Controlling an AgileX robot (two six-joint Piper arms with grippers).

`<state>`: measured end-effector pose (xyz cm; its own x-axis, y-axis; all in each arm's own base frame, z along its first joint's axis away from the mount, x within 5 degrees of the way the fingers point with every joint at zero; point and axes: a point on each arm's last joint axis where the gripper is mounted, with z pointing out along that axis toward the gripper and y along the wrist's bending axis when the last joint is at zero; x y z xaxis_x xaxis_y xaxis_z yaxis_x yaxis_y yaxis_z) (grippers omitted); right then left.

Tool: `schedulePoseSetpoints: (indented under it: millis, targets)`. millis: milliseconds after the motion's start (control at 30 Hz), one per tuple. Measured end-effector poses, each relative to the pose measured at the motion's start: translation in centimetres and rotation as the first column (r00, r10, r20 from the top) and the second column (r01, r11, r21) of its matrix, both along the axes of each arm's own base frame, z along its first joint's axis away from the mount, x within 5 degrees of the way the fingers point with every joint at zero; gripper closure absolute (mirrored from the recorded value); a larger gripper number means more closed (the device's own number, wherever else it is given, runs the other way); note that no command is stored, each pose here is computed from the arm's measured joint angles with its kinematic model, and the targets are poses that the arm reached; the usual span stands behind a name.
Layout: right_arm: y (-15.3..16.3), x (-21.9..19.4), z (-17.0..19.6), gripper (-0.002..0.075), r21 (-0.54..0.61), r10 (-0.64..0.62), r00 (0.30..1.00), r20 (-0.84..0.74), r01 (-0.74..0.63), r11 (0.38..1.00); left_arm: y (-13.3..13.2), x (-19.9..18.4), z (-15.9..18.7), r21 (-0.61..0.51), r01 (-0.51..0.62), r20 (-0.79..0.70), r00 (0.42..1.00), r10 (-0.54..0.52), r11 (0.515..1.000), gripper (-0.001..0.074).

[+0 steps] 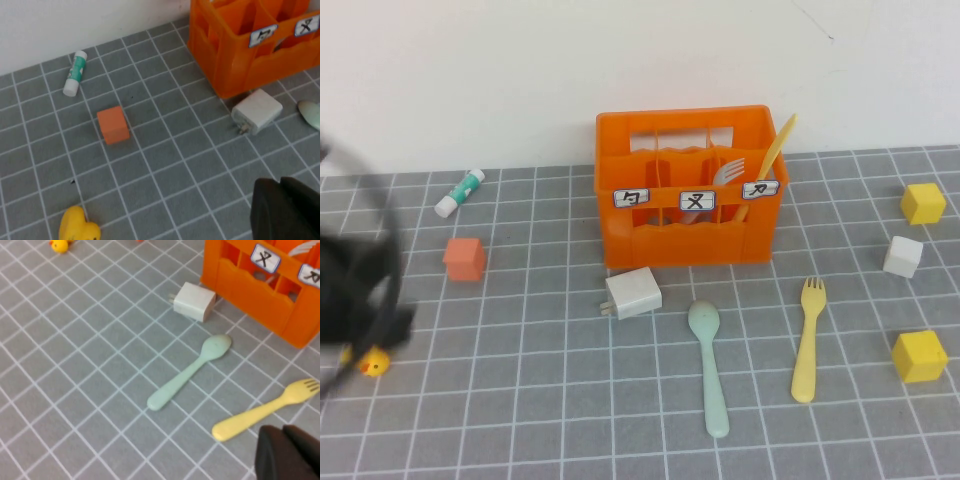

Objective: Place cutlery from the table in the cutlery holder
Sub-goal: Pick up the spoon

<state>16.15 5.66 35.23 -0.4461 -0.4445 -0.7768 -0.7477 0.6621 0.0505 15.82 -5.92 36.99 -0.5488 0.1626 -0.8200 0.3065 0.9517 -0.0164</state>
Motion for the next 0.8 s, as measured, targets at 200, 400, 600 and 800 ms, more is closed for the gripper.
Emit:
schedulePoseSetpoints:
  millis: [200,400,600,800]
  targets:
    - [0.7,4.1,-2.3,0.0729,0.02,0.021,0.989,-0.15,-0.018,1.0,1.7,-4.9,-2.5,-0.049,0.022,0.077,0.997,-0.018,0.999,0.0734]
    - [4.6,6.5,-6.4,0.0729,-0.033,0.088,0.944,-0.317,-0.104,0.994,3.2,-8.7,-6.1,-0.085,0.032,0.143,0.99,-0.019,0.996,0.0734]
    - [10.3,7.8,-10.3,0.0729,-0.205,0.076,0.904,-0.421,-0.176,0.963,3.8,-10.3,-9.8,-0.123,0.045,0.244,0.97,-0.014,0.991,0.0735]
    - [14.5,10.5,-12.7,0.0724,-0.29,0.048,0.866,-0.498,-0.219,0.932,4.2,-11.4,-11.1,-0.177,0.073,0.403,0.915,0.005,0.981,0.0735]
